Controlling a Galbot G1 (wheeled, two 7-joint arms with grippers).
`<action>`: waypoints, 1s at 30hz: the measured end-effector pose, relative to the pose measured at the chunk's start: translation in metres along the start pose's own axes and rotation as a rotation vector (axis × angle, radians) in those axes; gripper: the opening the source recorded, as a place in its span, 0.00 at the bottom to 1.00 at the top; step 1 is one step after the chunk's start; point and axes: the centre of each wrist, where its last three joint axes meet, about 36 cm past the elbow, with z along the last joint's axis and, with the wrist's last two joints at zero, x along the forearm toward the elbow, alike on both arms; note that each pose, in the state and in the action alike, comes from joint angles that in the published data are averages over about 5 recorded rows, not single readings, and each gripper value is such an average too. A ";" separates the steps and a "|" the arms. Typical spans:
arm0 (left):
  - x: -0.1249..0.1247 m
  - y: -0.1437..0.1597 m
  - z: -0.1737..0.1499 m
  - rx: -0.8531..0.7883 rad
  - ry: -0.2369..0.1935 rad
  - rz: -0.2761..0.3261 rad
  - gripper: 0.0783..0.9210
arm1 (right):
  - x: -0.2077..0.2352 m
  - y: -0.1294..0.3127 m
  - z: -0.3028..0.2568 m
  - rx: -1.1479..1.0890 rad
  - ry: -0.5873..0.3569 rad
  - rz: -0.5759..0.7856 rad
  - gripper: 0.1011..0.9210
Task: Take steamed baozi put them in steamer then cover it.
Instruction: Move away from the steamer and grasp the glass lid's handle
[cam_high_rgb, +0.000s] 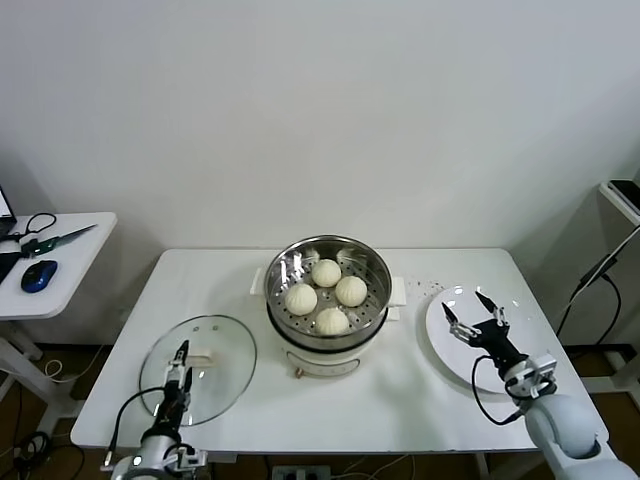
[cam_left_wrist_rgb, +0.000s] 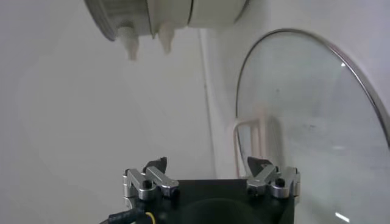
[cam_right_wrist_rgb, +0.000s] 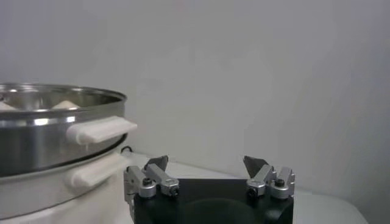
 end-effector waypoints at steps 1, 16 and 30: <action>-0.003 -0.002 0.000 0.003 0.002 -0.001 0.88 | 0.000 0.001 0.002 0.000 0.002 0.000 0.88; -0.042 -0.013 -0.007 0.051 0.023 -0.041 0.88 | 0.003 0.004 0.018 0.014 0.009 -0.004 0.88; -0.060 -0.021 -0.004 0.074 0.034 -0.035 0.57 | 0.002 0.009 0.030 0.023 0.015 -0.015 0.88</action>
